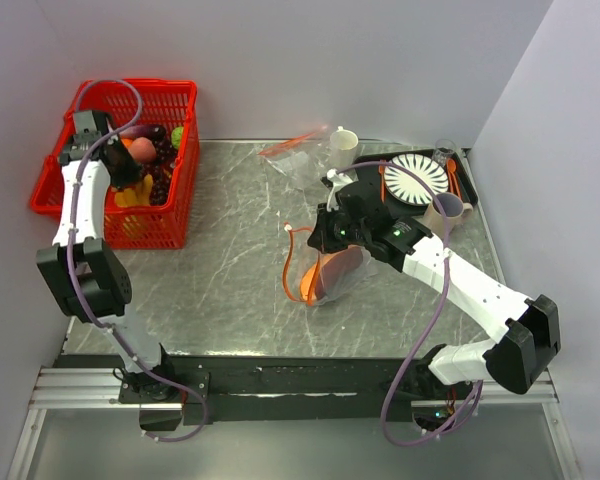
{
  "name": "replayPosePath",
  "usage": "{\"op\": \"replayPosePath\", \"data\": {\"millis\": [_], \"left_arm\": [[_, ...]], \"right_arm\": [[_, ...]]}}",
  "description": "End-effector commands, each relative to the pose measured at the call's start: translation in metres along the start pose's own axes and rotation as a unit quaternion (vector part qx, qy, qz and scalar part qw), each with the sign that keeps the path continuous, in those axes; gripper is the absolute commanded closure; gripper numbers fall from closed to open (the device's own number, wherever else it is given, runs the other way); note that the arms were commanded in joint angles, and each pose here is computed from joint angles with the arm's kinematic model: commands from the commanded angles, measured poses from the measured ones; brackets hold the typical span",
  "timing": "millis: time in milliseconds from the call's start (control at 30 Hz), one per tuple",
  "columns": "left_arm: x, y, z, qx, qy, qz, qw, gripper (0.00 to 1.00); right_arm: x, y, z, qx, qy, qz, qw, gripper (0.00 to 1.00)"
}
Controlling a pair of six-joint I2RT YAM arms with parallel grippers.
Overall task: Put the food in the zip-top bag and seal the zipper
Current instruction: Pick up the fake vegetable from the bin, then place the fake vegetable in the zipper food storage bag.
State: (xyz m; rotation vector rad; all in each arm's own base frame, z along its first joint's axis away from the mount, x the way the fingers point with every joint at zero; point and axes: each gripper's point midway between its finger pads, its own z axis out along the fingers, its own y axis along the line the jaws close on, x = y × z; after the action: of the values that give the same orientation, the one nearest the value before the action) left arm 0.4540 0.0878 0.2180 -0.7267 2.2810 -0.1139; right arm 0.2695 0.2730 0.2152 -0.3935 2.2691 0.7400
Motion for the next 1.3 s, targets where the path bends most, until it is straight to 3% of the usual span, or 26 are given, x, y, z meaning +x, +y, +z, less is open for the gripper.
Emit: {"op": "replayPosePath", "data": {"millis": [0,200,400,633,733,933,967,1000,1033,1267], "left_arm": [[-0.050,-0.018,-0.054,0.025,-0.098,0.001,0.995,0.99],[-0.083,-0.036,-0.110,0.068,-0.186,0.000,0.980,0.99],[-0.091,-0.070,-0.193,0.180,-0.269,-0.005,0.946,0.99],[-0.043,-0.123,-0.235,0.324,-0.235,0.011,0.916,0.99],[-0.013,-0.151,-0.251,0.392,-0.216,0.021,0.894,0.99],[0.054,-0.210,-0.290,0.525,-0.176,0.058,0.830,0.99],[0.073,-0.221,-0.300,0.557,-0.155,0.073,0.813,0.99],[0.074,-0.227,-0.316,0.585,-0.170,0.076,0.790,0.99],[0.088,-0.230,-0.310,0.593,-0.157,0.080,0.785,0.99],[0.163,-0.251,-0.343,0.687,-0.122,0.132,0.704,0.99]], "right_arm": [[-0.020,0.007,-0.016,-0.011,-0.041,-0.005,0.999,1.00],[-0.024,0.009,-0.016,-0.015,-0.042,-0.001,0.999,1.00],[-0.030,0.012,-0.020,-0.016,-0.047,0.000,0.999,1.00],[-0.049,0.025,-0.035,-0.048,-0.055,0.005,0.997,1.00],[-0.053,0.036,-0.043,-0.084,-0.047,0.016,0.995,1.00],[-0.063,0.048,-0.058,-0.142,-0.050,0.049,0.987,1.00],[-0.064,0.049,-0.059,-0.147,-0.051,0.051,0.987,1.00],[-0.066,0.050,-0.059,-0.152,-0.053,0.054,0.985,1.00],[-0.064,0.053,-0.059,-0.165,-0.045,0.061,0.983,1.00],[-0.070,0.050,-0.060,-0.212,-0.033,0.105,0.971,1.00]]}}
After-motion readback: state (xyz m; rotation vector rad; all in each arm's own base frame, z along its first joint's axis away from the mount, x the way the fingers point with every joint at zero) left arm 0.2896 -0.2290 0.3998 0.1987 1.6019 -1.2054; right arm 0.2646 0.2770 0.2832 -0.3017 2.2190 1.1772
